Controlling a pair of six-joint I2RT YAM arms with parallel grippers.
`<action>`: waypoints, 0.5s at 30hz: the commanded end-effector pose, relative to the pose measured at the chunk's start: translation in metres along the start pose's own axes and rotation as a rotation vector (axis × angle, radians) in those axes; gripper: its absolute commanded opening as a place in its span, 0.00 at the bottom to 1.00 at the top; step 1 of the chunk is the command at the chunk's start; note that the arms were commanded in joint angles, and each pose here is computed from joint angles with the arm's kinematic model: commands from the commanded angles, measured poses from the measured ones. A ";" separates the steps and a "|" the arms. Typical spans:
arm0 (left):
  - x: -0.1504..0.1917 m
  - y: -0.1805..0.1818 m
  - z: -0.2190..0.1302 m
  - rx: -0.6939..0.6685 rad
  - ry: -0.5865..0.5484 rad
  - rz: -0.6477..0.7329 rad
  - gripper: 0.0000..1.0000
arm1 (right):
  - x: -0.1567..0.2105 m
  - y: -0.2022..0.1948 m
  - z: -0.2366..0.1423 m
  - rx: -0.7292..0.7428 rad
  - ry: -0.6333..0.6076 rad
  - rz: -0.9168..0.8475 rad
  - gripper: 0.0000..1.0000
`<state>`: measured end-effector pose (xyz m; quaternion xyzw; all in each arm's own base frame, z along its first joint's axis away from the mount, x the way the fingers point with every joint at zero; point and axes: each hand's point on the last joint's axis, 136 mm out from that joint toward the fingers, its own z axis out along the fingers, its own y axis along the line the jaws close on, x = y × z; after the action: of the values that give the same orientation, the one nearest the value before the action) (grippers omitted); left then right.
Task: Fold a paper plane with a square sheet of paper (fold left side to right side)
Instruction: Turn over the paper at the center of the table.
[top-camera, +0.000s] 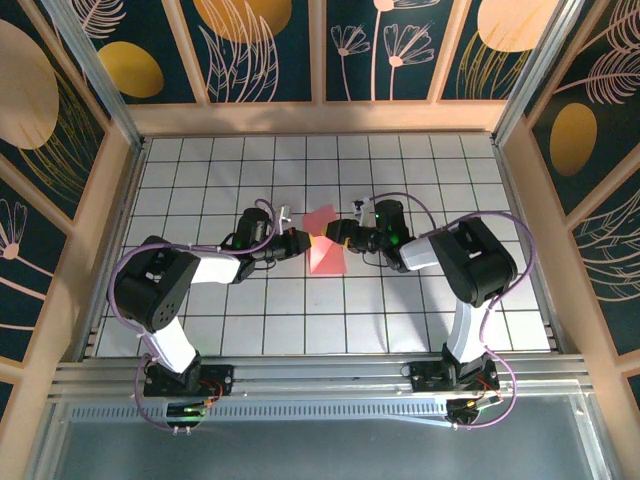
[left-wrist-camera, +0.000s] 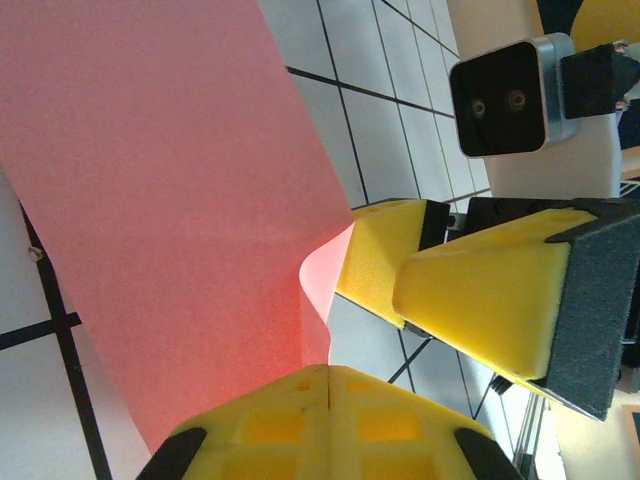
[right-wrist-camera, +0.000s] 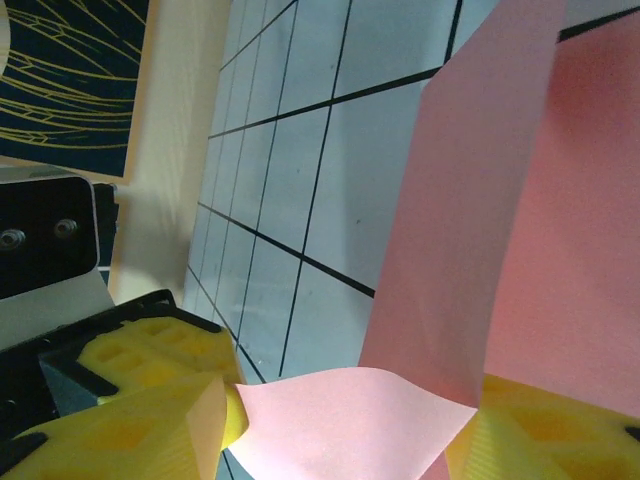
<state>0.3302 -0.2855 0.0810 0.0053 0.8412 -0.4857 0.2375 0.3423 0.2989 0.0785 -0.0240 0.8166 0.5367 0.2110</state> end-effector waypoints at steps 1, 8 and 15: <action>-0.003 0.006 -0.001 -0.021 -0.023 -0.010 0.01 | -0.008 0.013 0.006 -0.041 -0.022 -0.046 0.55; 0.000 0.015 0.002 -0.049 -0.012 -0.027 0.03 | -0.001 -0.006 0.011 0.035 -0.003 -0.031 0.40; -0.003 0.015 -0.004 -0.075 -0.032 -0.016 0.23 | -0.006 -0.009 0.010 0.090 -0.017 -0.049 0.16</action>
<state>0.3344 -0.2799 0.0712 -0.0136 0.8511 -0.4668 0.2398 0.3466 0.3007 0.0637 -0.0220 0.8344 0.5074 0.2139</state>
